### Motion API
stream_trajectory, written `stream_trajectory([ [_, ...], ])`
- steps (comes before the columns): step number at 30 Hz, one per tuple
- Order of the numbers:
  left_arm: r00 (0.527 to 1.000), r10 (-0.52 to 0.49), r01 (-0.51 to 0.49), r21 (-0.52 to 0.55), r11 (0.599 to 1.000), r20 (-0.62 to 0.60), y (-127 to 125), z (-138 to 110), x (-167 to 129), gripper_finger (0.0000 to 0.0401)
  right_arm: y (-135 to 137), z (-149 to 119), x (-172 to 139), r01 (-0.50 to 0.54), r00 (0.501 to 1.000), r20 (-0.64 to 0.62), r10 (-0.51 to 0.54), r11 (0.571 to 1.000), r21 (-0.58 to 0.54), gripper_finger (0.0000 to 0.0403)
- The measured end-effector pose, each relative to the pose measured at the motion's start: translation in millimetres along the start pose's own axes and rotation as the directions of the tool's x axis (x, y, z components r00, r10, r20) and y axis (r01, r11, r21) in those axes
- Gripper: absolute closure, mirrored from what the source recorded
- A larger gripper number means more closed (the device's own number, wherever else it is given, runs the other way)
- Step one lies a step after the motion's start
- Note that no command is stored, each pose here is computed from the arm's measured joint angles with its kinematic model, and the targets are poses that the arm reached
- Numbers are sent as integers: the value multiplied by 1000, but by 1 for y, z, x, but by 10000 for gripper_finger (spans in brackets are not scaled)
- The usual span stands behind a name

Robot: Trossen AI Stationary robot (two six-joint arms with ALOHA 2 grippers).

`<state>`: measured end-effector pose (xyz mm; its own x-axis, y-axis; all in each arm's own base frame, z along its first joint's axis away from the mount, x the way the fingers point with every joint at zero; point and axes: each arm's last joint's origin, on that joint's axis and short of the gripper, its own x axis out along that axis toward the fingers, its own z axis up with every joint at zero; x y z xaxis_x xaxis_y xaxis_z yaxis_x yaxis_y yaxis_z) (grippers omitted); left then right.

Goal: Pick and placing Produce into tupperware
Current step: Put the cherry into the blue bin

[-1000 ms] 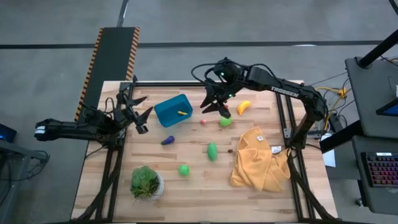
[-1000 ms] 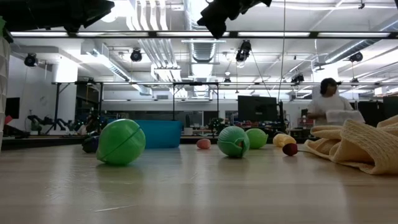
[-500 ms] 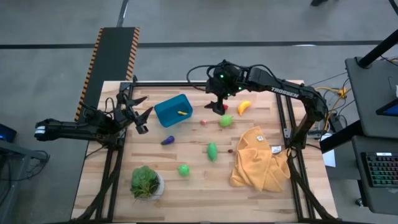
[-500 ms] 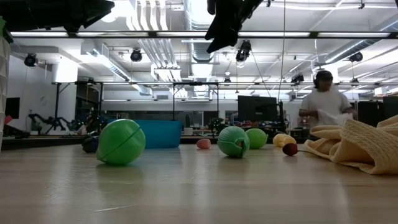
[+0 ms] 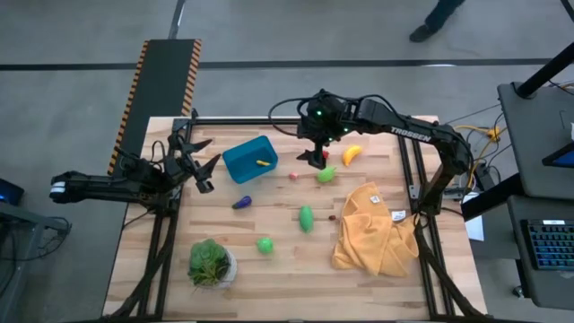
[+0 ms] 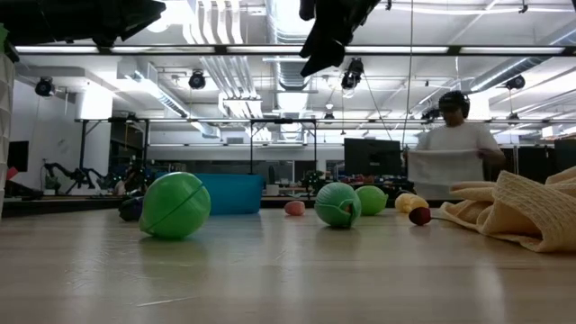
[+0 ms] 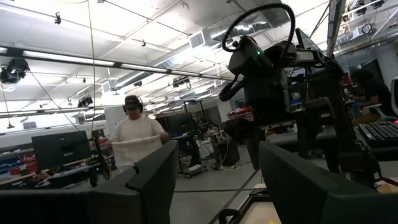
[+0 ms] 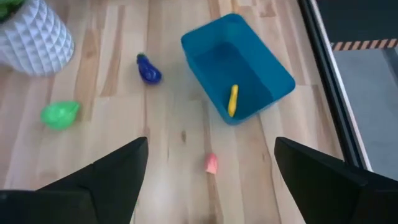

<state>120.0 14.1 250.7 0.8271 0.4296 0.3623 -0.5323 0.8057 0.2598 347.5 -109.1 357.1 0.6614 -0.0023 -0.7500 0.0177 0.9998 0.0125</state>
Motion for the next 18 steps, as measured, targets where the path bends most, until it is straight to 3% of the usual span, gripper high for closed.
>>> stream_trajectory([
  [9,1000,0,0,0,1000,0,0,0,0,192,2,-18,-2,29,980,-200,-24,999,25,66],
  [18,1000,0,0,0,1000,0,0,0,0,192,5,-26,-8,-15,964,-266,22,999,29,74],
])
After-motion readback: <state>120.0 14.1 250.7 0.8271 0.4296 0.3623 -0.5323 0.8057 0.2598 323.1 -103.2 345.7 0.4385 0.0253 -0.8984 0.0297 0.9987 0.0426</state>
